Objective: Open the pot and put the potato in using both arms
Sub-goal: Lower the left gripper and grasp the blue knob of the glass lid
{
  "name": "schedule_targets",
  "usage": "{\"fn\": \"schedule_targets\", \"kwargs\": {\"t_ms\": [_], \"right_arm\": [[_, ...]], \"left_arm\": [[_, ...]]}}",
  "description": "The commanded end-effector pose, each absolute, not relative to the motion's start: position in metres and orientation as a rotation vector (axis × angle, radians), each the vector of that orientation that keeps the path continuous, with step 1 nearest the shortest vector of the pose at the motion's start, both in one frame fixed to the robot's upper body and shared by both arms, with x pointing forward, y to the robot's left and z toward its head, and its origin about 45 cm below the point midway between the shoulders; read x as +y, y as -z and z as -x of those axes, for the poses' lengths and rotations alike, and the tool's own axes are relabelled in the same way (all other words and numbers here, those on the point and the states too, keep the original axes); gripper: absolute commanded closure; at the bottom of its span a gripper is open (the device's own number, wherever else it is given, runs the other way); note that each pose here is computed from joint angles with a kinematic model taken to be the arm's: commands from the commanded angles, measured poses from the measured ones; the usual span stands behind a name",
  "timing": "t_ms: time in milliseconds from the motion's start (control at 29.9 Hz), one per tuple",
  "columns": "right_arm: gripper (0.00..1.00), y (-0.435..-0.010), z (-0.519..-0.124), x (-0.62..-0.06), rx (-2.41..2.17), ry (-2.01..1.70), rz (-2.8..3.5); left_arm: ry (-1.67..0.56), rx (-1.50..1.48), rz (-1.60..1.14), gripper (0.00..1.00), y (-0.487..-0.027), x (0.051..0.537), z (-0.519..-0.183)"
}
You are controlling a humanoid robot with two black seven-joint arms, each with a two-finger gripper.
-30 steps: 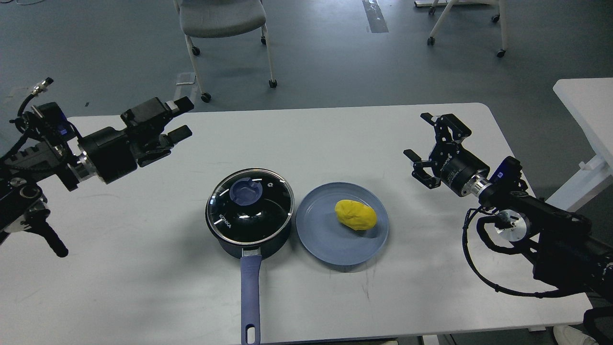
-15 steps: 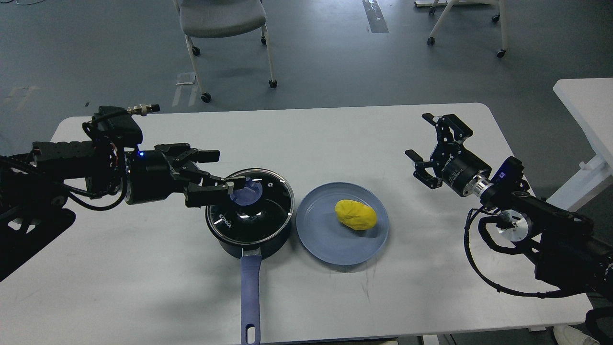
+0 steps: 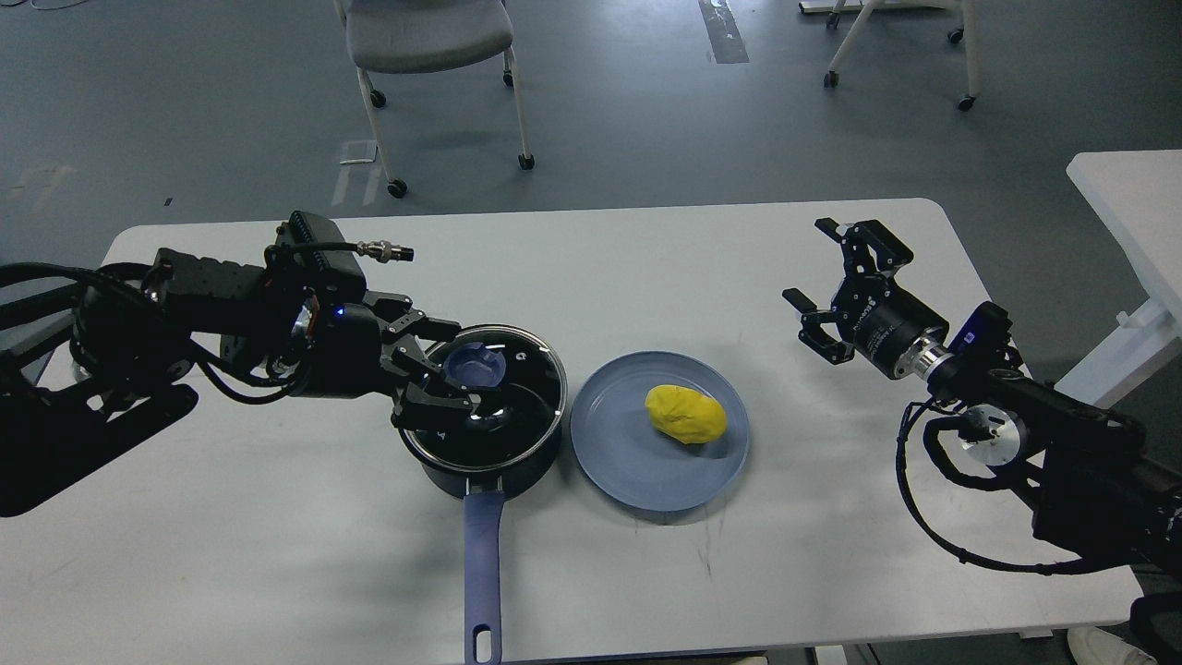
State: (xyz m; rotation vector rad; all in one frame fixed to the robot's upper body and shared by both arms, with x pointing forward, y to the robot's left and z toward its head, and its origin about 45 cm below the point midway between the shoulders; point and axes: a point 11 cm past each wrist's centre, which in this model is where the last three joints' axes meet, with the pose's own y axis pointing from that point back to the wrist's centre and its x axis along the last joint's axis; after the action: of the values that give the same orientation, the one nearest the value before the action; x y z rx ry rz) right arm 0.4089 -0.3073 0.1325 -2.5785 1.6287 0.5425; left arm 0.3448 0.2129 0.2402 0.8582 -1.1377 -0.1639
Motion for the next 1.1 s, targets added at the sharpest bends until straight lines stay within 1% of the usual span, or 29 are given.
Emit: {"fn": "schedule_targets", "kwargs": {"t_ms": [0,902,1036,1069], "right_arm": [[0.0,-0.132,-0.409,-0.307,1.628,-0.543,2.578],[0.0,-0.133,-0.41,-0.308,1.63,-0.54,2.577],[0.0,-0.133,-0.409,-0.308,1.63,-0.54,2.578],[0.0,-0.133,-0.409,-0.308,1.63,-0.54,2.578]], "left_arm": [[0.165,-1.128,-0.864,0.02,-0.237,0.214,-0.346],[0.174,-1.092,-0.879,0.02,-0.217,0.205,-0.355],[0.178,-1.095,-0.881,0.07,-0.217,0.205,-0.354],[0.183,-1.103,-0.889,0.12,-0.216,0.206,-0.355]]}}
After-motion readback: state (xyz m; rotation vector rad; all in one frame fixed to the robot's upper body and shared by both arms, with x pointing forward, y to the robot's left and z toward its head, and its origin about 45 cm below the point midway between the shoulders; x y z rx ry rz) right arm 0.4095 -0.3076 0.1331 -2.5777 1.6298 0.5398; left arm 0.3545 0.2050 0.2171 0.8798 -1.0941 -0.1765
